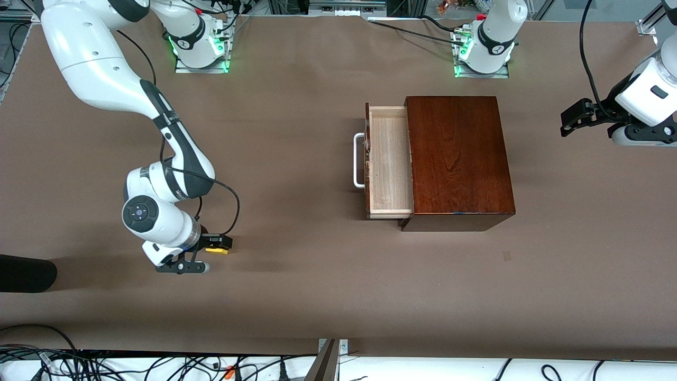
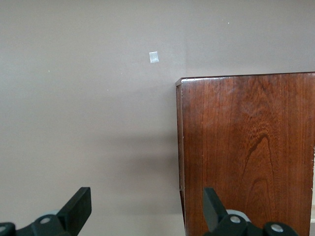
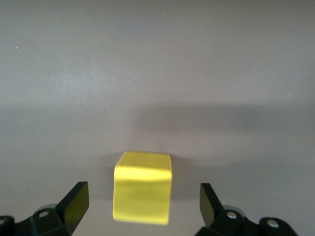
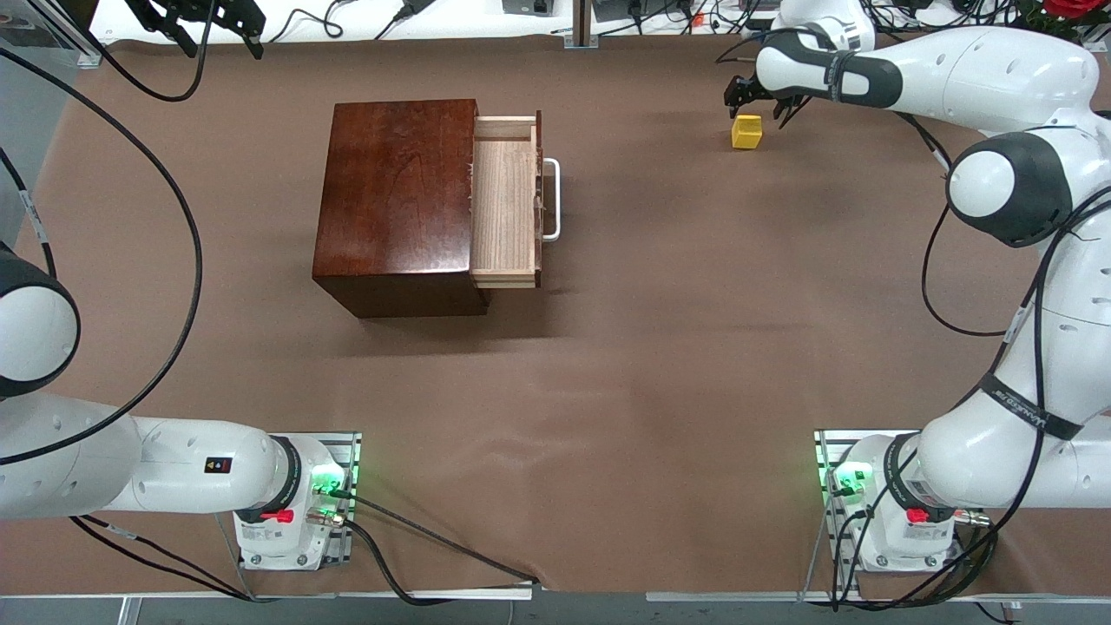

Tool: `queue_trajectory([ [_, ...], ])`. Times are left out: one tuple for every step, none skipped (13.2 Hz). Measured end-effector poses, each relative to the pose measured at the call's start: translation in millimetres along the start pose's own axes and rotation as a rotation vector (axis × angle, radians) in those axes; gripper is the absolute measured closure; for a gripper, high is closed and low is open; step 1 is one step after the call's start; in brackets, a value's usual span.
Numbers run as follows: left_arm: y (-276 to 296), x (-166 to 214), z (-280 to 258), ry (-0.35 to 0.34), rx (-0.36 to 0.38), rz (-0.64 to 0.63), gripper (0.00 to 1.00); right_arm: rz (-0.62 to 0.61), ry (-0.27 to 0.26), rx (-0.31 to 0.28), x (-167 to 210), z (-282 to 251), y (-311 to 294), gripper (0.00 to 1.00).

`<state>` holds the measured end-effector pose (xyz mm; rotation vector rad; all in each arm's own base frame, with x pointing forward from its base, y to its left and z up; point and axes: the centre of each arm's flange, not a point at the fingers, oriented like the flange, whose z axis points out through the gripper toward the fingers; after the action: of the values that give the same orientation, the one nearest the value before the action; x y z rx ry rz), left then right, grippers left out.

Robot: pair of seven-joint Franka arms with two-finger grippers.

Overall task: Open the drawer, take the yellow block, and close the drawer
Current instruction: 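Lower the yellow block onto the table and open the right gripper, then return the right gripper to rest while the left gripper reaches the drawer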

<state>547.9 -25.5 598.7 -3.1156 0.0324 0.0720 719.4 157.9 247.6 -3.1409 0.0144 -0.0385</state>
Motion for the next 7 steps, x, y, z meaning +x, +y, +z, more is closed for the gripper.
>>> queue_trajectory([
  [0.8, -0.3, 0.2, -0.003, -0.002, 0.001, 0.00, -0.001, -0.010, -0.015, -1.2, -20.5, 0.0, 0.00],
  [2.5, -0.7, 0.6, -0.007, -0.013, 0.002, 0.00, -0.004, -0.015, -0.028, -3.3, -43.9, -1.1, 0.00],
  [5.3, -1.5, 2.0, -0.017, -0.030, 0.004, 0.00, -0.008, -0.025, -0.042, -7.5, -68.5, -3.3, 0.00],
  [8.5, -1.7, 4.8, -0.030, -0.038, 0.008, 0.00, -0.013, -0.036, -0.057, -13.2, -93.2, -5.4, 0.00],
  [13.5, -0.6, 8.9, -0.042, -0.041, 0.018, 0.00, -0.021, -0.052, -0.077, -20.4, -117.7, -6.2, 0.00],
  [21.6, 0.9, 13.5, -0.052, -0.040, 0.034, 0.00, -0.035, -0.076, -0.102, -29.7, -143.2, -5.1, 0.00],
  [30.9, 2.1, 17.6, -0.061, -0.040, 0.054, 0.00, -0.043, -0.104, -0.120, -39.3, -164.5, -2.8, 0.00],
])
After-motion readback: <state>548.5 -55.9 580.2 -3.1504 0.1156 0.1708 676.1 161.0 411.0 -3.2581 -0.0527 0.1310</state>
